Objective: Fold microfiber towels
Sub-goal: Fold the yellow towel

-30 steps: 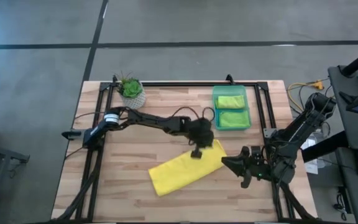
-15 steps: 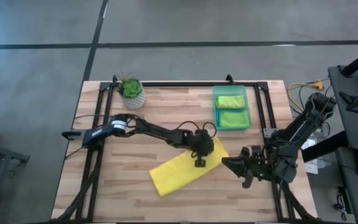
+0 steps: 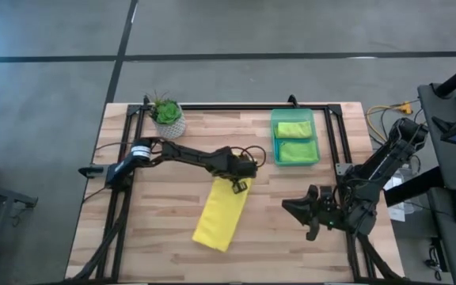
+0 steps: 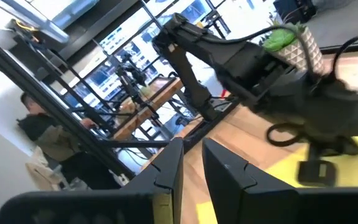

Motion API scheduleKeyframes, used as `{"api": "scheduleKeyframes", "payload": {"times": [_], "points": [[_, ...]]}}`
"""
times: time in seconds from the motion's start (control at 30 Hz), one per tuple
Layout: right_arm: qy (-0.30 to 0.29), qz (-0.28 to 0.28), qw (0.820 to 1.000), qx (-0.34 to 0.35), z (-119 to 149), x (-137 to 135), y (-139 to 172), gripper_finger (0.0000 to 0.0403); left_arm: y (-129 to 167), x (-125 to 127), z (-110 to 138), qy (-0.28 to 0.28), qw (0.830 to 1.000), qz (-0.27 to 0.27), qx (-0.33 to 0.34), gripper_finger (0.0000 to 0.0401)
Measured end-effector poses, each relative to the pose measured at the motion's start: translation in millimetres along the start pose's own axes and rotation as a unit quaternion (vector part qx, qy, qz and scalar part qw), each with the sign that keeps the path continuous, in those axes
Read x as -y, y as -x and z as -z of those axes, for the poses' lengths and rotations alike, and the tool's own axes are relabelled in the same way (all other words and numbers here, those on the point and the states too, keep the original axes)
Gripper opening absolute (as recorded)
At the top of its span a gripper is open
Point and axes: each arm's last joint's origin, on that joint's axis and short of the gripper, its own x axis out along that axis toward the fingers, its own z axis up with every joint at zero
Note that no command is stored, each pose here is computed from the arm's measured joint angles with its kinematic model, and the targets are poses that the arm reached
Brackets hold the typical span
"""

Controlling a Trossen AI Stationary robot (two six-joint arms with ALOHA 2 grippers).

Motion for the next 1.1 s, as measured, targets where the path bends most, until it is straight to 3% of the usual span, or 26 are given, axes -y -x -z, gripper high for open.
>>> {"api": "scheduleKeyframes", "payload": {"times": [0.23, 0.33, 0.5, 0.6, 0.73, 0.87, 0.93, 1.03, 1.1], "points": [[0.026, 0.015, 1.000, 0.002, 0.3, 4.4, -5.3, 0.0057, 16.4, -6.1, 30.9, -0.048, 0.994, -0.087, -0.036, 0.0000], [0.048, 0.020, 0.999, 0.003, -0.2, 5.9, -7.3, 0.0057, 32.2, -8.4, 39.0, -0.060, 0.988, -0.138, -0.019, 0.0000], [0.088, 0.039, 0.995, -0.005, 2.5, 13.3, -13.2, 0.0057, 80.2, -17.6, 35.2, -0.033, 0.988, -0.140, 0.052, 0.0000], [0.120, 0.028, 0.991, -0.047, 9.0, 19.9, -21.4, 0.0057, 103.8, -22.3, 42.8, -0.026, 0.990, -0.117, 0.076, 0.0000], [0.125, -0.045, 0.976, -0.170, 20.2, 29.5, -45.5, 0.0057, 136.8, -22.3, 71.9, -0.025, 0.991, -0.044, 0.124, 0.0000], [0.136, -0.094, 0.944, -0.286, 41.2, 43.1, -69.6, 0.0057, 156.4, -9.0, 122.0, -0.021, 0.980, 0.099, 0.170, 0.0000], [0.174, -0.109, 0.927, -0.313, 52.0, 46.3, -77.4, 0.0057, 165.0, 2.5, 150.9, -0.032, 0.968, 0.155, 0.196, 0.0000], [0.263, -0.141, 0.895, -0.331, 69.7, 46.1, -87.4, 0.0068, 175.7, 17.2, 192.0, -0.033, 0.953, 0.206, 0.222, 0.0000], [0.303, -0.166, 0.872, -0.347, 81.3, 43.9, -97.8, 0.0083, 175.0, 23.9, 216.6, -0.012, 0.954, 0.213, 0.213, 0.0000]]}}
